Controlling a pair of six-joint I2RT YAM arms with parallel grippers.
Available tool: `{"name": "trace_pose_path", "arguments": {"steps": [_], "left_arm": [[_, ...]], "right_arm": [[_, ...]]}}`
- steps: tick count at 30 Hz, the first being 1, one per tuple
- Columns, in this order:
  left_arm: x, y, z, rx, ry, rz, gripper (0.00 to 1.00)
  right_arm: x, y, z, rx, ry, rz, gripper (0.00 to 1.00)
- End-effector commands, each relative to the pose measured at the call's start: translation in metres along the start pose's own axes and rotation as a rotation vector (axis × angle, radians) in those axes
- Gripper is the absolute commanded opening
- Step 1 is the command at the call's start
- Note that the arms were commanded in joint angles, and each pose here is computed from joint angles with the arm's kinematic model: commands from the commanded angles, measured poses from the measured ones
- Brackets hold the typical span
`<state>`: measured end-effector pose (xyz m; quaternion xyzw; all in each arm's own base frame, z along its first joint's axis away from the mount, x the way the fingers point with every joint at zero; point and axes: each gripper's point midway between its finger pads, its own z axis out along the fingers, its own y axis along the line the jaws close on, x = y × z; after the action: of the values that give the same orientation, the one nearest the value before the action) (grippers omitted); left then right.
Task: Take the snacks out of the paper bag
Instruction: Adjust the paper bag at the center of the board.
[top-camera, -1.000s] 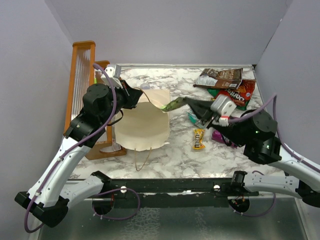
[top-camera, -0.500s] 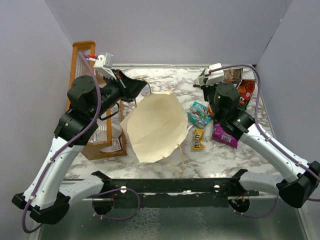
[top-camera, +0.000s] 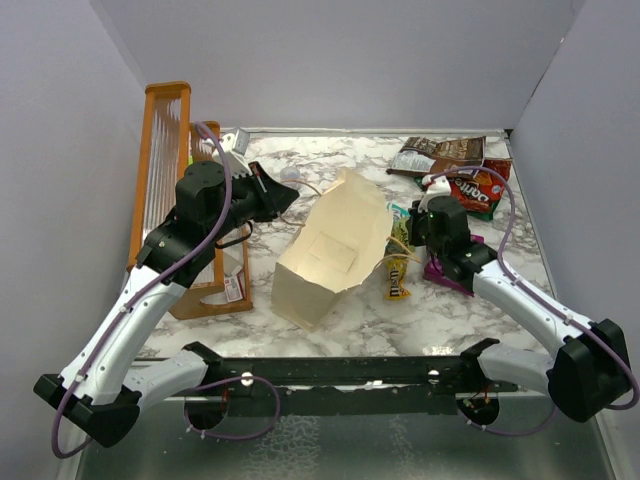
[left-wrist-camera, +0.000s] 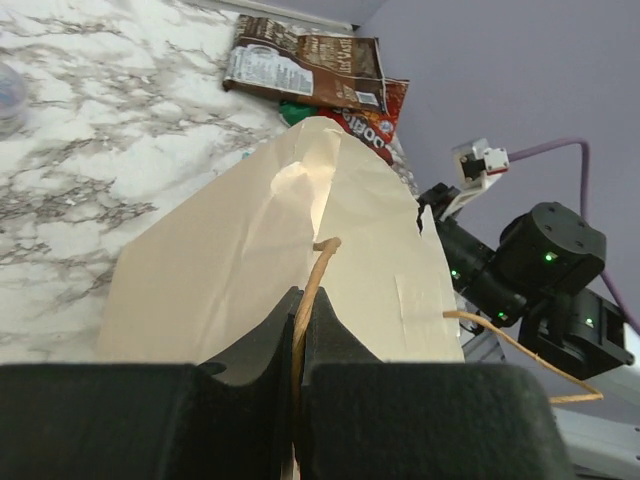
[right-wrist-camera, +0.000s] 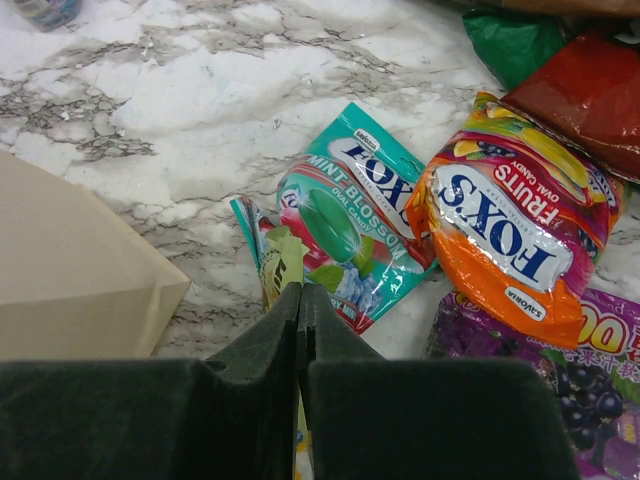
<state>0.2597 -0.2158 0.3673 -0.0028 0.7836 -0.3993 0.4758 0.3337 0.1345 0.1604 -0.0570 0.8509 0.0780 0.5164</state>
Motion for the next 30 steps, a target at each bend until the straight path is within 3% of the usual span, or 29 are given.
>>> {"name": "trace_pose_path", "arguments": {"steps": [1, 7, 14, 16, 19, 21, 23, 24, 30], "left_arm": [[-0.017, 0.013, -0.022, -0.090, -0.093, 0.059, 0.00], [-0.028, 0.031, -0.034, -0.202, -0.122, 0.130, 0.09], [-0.039, 0.028, -0.047, -0.213, -0.157, 0.190, 0.46], [-0.046, 0.024, -0.053, -0.206, -0.173, 0.217, 0.59], [-0.056, 0.020, -0.063, -0.221, -0.194, 0.260, 0.74], [-0.066, 0.018, -0.072, -0.237, -0.219, 0.294, 0.80], [-0.078, 0.017, -0.084, -0.255, -0.263, 0.325, 0.86], [-0.084, 0.015, -0.090, -0.262, -0.285, 0.340, 0.88], [-0.106, 0.016, -0.118, -0.304, -0.418, 0.392, 0.92]], "right_arm": [[-0.021, -0.017, -0.015, 0.077, -0.053, -0.026, 0.01], [-0.046, -0.020, -0.027, 0.088, -0.066, -0.093, 0.01], [-0.005, -0.009, -0.006, 0.027, 0.018, -0.081, 0.05], [0.010, 0.000, 0.000, -0.022, 0.050, -0.075, 0.17], [0.008, 0.008, -0.001, -0.065, 0.055, -0.058, 0.49], [-0.005, 0.014, -0.007, -0.096, 0.023, -0.059, 0.65], [-0.024, 0.021, -0.018, -0.136, -0.027, -0.062, 0.91], [-0.035, 0.024, -0.024, -0.159, -0.053, -0.062, 0.99], [-0.098, 0.040, -0.072, -0.247, -0.176, 0.031, 0.99]]}}
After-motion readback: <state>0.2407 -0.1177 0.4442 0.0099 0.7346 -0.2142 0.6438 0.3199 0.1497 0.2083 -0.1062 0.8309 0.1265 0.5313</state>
